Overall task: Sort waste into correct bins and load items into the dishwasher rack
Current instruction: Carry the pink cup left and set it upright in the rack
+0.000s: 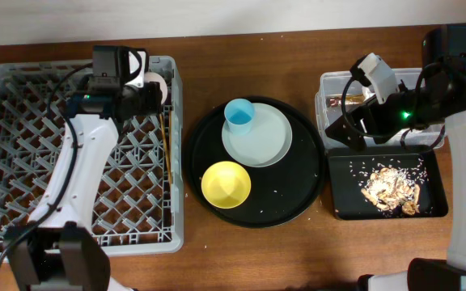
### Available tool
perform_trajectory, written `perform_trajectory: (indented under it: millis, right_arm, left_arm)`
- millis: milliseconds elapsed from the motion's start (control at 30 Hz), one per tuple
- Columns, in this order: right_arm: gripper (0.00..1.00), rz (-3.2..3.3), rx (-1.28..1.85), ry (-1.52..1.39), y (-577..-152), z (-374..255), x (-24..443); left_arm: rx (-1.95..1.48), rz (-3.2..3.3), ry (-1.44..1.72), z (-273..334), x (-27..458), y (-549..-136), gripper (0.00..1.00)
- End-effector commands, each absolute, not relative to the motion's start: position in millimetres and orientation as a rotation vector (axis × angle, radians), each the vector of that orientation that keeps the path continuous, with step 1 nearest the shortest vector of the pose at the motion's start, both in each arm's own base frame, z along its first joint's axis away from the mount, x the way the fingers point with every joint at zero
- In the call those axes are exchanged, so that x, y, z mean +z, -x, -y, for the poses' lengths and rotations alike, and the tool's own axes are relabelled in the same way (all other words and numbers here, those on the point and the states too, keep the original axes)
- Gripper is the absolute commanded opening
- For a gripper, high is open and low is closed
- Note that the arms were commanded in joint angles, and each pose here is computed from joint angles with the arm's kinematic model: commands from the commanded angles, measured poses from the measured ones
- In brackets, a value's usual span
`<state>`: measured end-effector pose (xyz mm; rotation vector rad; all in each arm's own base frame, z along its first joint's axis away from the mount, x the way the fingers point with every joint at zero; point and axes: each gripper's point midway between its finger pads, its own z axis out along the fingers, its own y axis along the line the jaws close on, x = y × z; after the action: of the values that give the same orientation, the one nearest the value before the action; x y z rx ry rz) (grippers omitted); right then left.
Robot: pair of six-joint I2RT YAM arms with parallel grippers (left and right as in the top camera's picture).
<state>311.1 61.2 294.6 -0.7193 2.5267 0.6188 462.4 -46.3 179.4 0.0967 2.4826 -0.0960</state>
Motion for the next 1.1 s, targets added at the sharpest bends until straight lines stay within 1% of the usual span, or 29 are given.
perform_trajectory:
  millis: [0,167,367,400,433,467,500,533,567,633,667,700,733,800,833,933,1033,1067]
  right_arm:
    - [0.99,-2.528,0.608,0.721,-313,-59,294]
    - [0.99,-2.528,0.608,0.721,-313,-59,294]
    - [0.99,-2.528,0.608,0.721,-313,-59,294]
    - [0.99,-2.528,0.608,0.721,-313,-59,294]
    - [0.99,-2.528,0.608,0.721,-313,-59,294]
    - [0.99,-2.528,0.608,0.721,-313,-59,294]
    - [0.99,-2.528,0.608,0.721,-313,-59,294]
    - [0.99,-2.528,0.608,0.721,-313,-59,294]
    - [0.99,-2.528,0.609,0.721,-313,-59,294]
    - [0.99,-2.528,0.609,0.721,-313,-59,294]
    - [0.99,-2.528,0.608,0.721,-313,-59,294]
    - [0.99,-2.528,0.609,0.721,-313,-59,294]
    - [0.99,-2.528,0.609,0.721,-313,-59,294]
    - [0.99,-2.528,0.609,0.721,-313,-59,294]
    - [0.99,-2.528,0.608,0.721,-313,-59,294]
    - [0.99,-2.528,0.609,0.721,-313,-59,294]
    - [0.99,-2.528,0.608,0.721,-313,-59,294]
    - [0.99,-2.528,0.608,0.721,-313,-59,294]
  left_arm:
    - [-0.078,-2.481,-0.072,42,171,-473,0.21]
    - [0.016,-2.492,-0.04,30,156,-482,0.21]
    - [0.019,-2.528,-0.04,29,136,-486,0.22]
    - [0.019,-2.531,-0.04,30,134,-486,0.29]
    - [0.019,-2.533,-0.04,30,132,-486,0.43]
    - [0.02,-2.535,-0.041,30,132,-487,0.48]
    - [0.02,-2.534,-0.04,29,132,-487,0.49]
    - [0.019,-2.532,-0.039,29,132,-487,0.54]
    - [0.019,-2.526,-0.039,29,133,-488,0.64]
    - [0.018,-2.518,-0.039,29,134,-490,0.72]
    - [0.018,-2.513,-0.039,30,135,-491,0.77]
    - [0.017,-2.509,-0.038,30,137,-491,0.85]
    - [0.017,-2.501,-0.038,30,140,-492,0.87]
    - [0.015,-2.482,-0.037,30,149,-492,0.97]
    - [0.014,-2.471,-0.037,30,155,-491,0.99]
    - [0.005,-2.425,-0.036,30,181,-485,0.99]
    - [-0.031,-2.423,0.023,30,207,-462,0.99]
    - [-0.065,-2.444,0.038,33,214,-448,0.99]
